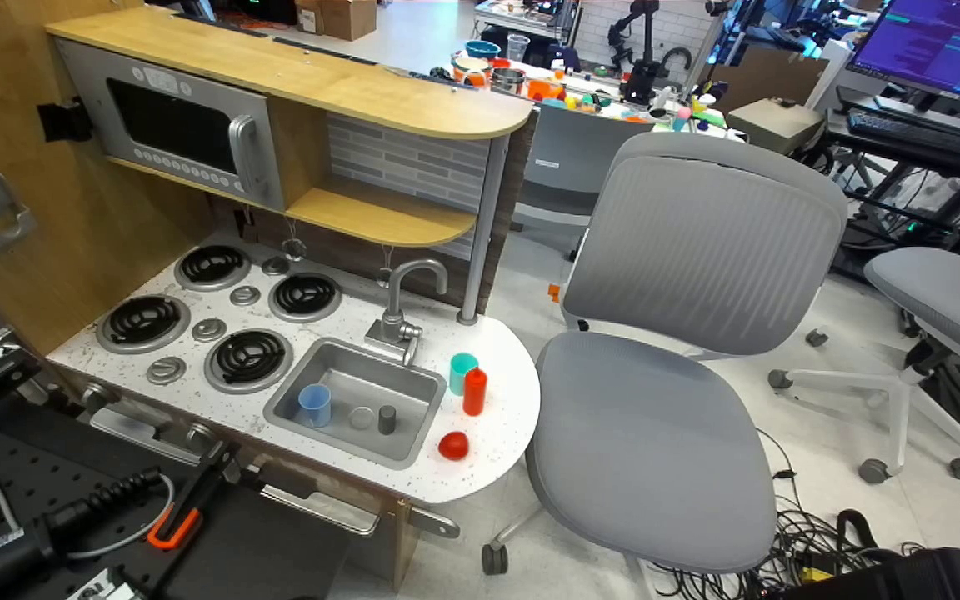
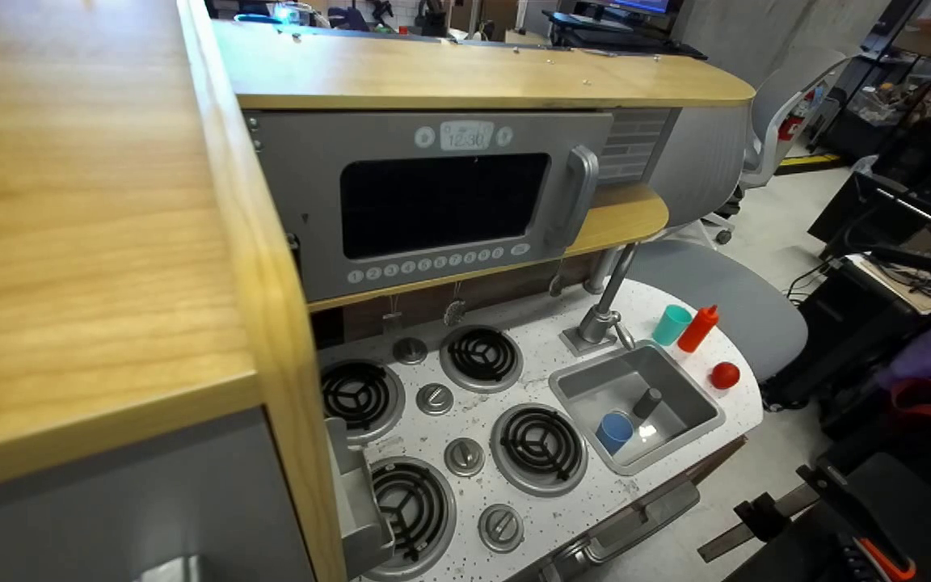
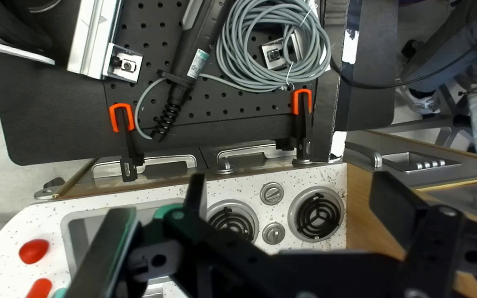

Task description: Remove the grey block from the sink and put it on the right side

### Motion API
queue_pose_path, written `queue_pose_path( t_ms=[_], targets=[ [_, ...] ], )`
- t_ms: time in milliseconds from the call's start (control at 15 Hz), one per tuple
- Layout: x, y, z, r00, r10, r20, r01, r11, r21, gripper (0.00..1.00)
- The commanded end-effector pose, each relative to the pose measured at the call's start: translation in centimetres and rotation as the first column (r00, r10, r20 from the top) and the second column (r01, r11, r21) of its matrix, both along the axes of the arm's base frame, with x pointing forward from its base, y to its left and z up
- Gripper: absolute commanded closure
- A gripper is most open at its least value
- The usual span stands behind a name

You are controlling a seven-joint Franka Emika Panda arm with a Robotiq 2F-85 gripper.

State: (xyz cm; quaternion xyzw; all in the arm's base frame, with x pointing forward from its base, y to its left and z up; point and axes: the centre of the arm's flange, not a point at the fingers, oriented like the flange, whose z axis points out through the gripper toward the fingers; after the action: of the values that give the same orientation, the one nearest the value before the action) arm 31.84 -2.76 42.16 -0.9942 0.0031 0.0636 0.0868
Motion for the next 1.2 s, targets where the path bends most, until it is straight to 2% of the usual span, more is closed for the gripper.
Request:
queue_pose_path(
  t_ms=[0, 267, 600, 867, 1133],
  targets=[
    [2.4, -0.4, -1.3, 0.998, -0.052, 0.027, 0.052, 0.998, -0.02, 0.0],
    [7.3, -1.0, -4.0, 0.99, -0.062, 0.123, 0.072, 0.994, -0.078, 0.0],
    [13.1, -1.3, -8.6, 0.982, -0.046, 0.181, 0.072, 0.987, -0.142, 0.0],
    [17.1, -2.6, -12.3, 0.982, -0.022, 0.19, 0.06, 0.978, -0.197, 0.0],
    [20.1, -5.2, -16.4, 0.986, -0.046, 0.158, 0.078, 0.976, -0.203, 0.0]
  ],
)
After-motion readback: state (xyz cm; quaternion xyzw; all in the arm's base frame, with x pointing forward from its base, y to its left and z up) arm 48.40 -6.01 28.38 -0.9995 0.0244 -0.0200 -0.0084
